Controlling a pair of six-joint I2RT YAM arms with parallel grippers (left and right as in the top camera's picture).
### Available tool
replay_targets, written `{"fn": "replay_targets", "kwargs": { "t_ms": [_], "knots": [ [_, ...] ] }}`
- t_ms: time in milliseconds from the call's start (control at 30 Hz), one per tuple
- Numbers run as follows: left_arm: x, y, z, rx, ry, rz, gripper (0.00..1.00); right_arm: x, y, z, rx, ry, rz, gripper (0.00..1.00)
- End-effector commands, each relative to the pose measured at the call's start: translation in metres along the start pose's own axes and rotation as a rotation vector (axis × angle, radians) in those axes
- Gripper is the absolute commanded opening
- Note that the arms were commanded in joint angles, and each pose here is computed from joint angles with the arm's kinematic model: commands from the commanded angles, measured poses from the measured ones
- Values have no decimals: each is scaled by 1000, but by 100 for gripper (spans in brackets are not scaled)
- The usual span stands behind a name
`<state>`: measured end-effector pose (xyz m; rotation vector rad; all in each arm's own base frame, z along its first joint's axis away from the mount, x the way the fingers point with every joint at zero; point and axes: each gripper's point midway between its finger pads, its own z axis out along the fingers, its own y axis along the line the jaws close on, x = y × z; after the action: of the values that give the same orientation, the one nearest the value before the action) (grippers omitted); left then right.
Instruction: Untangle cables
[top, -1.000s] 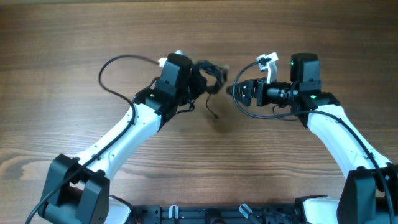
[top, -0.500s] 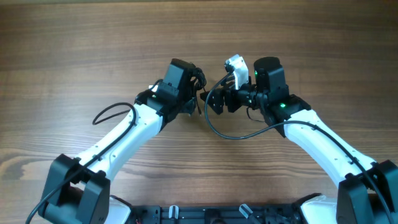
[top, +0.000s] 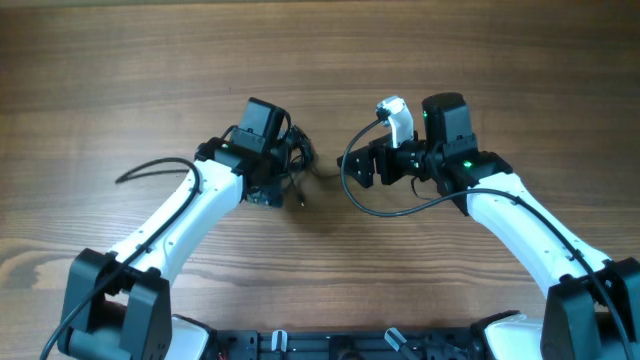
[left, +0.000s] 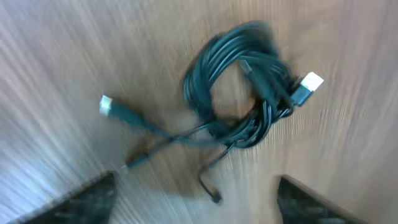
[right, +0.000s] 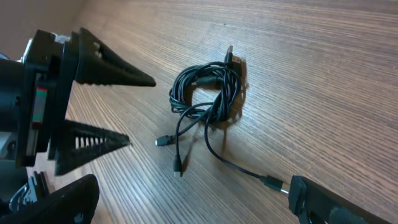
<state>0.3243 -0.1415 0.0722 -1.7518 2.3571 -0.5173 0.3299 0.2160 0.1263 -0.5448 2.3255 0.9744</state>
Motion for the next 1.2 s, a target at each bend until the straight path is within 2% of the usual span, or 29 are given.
{"fn": "replay_targets", "kwargs": {
  "t_ms": [0,33,67,133,333,367,400,433,467,500,533,667,800,933,1033,1167],
  "knots": [
    [-30,-19,-2,27,-179,565,57,0,-2,2,9,8,-7,100],
    [-26,-22,5,29,-159,704,65,0,-2,2,10,8,-7,100],
    [-24,-17,16,2,-134,759,70,0,-2,2,10,8,-7,100],
    [-31,-7,33,-55,-125,739,71,2,-2,2,10,14,-3,100],
    [-43,13,67,-141,-99,540,70,6,-2,1,12,29,8,100],
    [-43,13,73,-138,-101,522,64,7,-2,1,12,32,11,100],
    [-38,9,80,-115,-78,525,53,8,-3,1,12,35,13,100],
    [-33,7,83,-100,-50,525,47,8,-3,1,12,36,15,100],
    [-29,7,86,-95,-28,530,33,9,-3,1,13,40,17,100],
    [-29,9,88,-103,-25,530,7,10,-3,1,13,43,22,100],
    [-30,11,88,-110,-24,530,4,10,-3,1,13,45,24,100],
    [-35,0,70,-74,-42,489,4,20,2,1,-15,82,1,100],
    [-35,-13,10,18,-63,268,4,17,21,1,-118,70,-54,100],
    [-22,-20,-27,101,-51,143,4,12,45,12,-162,51,-131,100],
    [-7,-23,-37,131,-34,163,4,5,67,22,-195,18,-218,100],
    [13,-18,-37,118,65,84,4,-1,53,38,14,-15,-283,100]
  ]
}}
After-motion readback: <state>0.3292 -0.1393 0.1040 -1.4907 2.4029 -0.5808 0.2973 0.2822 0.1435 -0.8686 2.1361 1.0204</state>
